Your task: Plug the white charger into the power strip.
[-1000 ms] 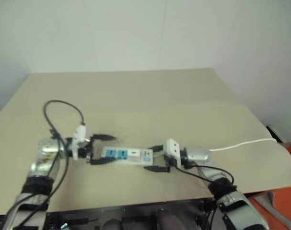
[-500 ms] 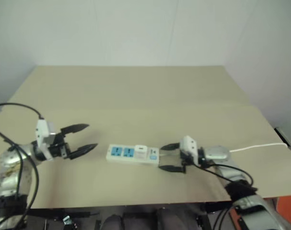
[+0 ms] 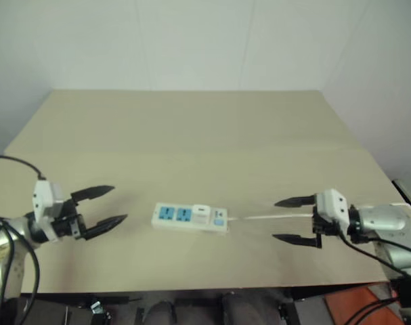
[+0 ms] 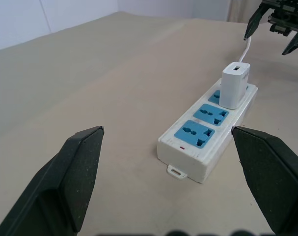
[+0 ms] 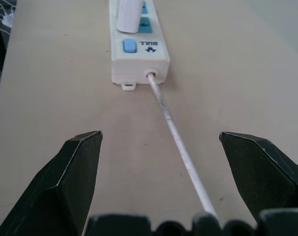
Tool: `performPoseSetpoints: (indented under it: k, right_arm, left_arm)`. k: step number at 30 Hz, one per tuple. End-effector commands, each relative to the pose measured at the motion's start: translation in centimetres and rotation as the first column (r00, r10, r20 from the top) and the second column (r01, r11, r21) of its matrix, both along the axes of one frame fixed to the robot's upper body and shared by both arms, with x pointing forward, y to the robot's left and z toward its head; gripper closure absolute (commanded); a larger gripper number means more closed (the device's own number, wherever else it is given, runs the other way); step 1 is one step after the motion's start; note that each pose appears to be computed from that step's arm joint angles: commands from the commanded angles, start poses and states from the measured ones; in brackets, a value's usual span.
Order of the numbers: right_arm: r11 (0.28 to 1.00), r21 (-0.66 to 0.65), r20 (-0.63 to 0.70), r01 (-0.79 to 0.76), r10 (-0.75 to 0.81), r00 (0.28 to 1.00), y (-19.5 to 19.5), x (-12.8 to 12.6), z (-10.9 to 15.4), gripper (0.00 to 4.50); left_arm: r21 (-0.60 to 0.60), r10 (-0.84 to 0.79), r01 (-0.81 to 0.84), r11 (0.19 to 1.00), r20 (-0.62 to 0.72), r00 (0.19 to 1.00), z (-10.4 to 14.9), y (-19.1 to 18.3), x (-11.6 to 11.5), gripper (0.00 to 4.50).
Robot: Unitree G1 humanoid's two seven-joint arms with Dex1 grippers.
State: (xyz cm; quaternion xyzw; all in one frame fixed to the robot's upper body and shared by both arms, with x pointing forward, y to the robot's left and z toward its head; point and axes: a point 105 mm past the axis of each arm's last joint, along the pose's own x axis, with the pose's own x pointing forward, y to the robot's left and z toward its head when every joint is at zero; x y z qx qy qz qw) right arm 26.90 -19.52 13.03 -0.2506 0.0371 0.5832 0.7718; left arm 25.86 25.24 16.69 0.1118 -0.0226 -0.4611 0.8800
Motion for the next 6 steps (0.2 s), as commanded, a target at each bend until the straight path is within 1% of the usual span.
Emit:
performPoseSetpoints:
  k: [1,6]
  right_arm:
    - [1.0,0.016,0.04,-0.001,0.001,0.999,0.01,-0.23,1.38,0.04]
    - [0.999,0.038,0.017,0.016,-0.017,1.0,-0.08,-0.54,1.46,0.04]
  left_arm:
    - [0.006,-0.015,0.015,1.0,0.042,0.999,1.25,-0.23,0.01,0.0]
    - [0.003,-0.044,0.044,0.999,0.018,0.999,1.19,-0.8,-0.06,0.0]
